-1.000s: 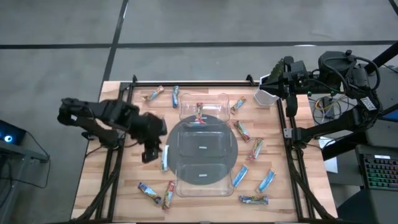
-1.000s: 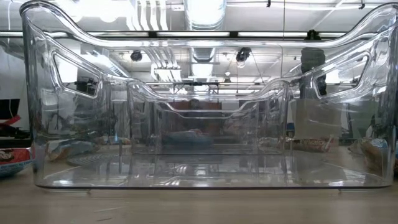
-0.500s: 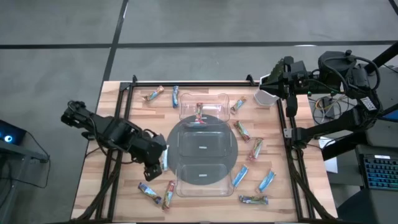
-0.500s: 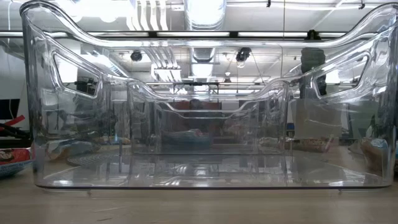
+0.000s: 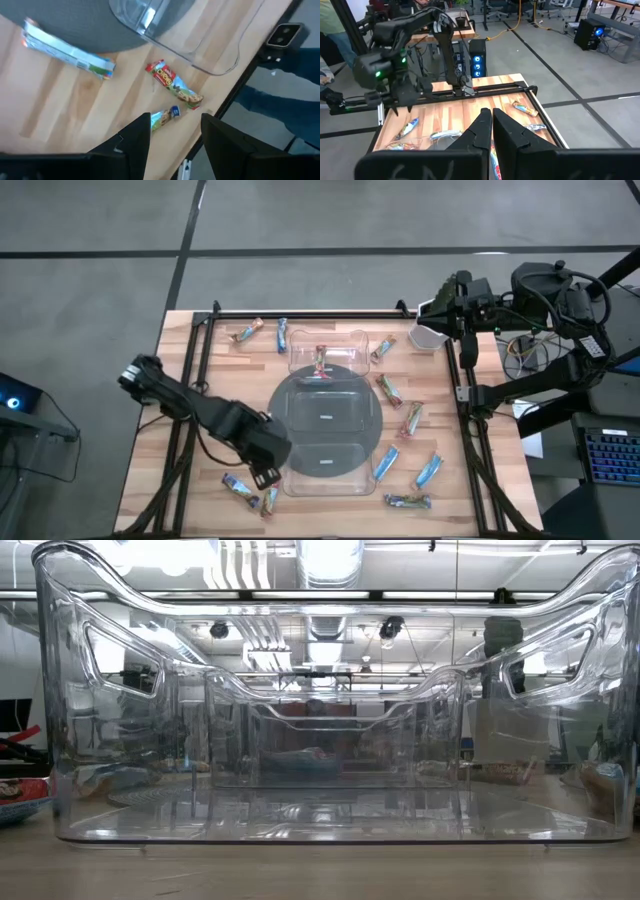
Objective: Pick and place Granola Bars by type
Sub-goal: Put the red granola bar into the top transparent bin
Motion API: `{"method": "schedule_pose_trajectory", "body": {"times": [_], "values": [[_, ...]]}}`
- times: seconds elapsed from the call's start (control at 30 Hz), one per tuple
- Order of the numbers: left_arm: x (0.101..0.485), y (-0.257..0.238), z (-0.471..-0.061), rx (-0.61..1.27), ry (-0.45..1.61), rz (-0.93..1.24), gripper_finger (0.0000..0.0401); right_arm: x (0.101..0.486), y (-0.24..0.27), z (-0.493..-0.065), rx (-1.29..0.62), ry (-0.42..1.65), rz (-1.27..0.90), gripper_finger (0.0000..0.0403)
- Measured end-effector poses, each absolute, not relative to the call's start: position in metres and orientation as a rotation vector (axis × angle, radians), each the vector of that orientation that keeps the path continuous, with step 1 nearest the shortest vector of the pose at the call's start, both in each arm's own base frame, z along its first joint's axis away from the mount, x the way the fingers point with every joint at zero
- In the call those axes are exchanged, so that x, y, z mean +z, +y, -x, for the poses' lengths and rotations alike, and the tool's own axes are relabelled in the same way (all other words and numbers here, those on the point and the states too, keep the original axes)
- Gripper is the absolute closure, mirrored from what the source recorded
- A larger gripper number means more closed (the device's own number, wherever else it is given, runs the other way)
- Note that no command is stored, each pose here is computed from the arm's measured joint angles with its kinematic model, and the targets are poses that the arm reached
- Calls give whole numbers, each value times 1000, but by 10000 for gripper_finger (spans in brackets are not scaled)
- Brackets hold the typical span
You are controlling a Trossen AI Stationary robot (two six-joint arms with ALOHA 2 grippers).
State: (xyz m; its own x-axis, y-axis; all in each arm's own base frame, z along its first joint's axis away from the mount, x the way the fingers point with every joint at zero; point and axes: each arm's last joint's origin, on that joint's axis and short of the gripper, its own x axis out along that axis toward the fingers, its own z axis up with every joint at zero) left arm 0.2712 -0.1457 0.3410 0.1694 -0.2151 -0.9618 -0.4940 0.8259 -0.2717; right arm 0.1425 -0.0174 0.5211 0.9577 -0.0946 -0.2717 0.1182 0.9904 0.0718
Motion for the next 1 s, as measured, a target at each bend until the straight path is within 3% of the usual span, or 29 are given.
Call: {"method": "schedule_pose_trajectory", "body": {"times": [0.23,0.47,0.73,1.0], "values": [[330,-180,-275,166,1349,570,243,521,-17,-143,-106,272,-77,394],[329,-214,-259,-78,1318,363,243,521,-17,-143,-102,273,-58,394],[321,-242,-241,-568,1226,-311,243,521,-17,-143,-103,272,-69,394],[304,-240,-245,-714,1139,-972,243,520,-18,-144,-114,273,-128,394]]}}
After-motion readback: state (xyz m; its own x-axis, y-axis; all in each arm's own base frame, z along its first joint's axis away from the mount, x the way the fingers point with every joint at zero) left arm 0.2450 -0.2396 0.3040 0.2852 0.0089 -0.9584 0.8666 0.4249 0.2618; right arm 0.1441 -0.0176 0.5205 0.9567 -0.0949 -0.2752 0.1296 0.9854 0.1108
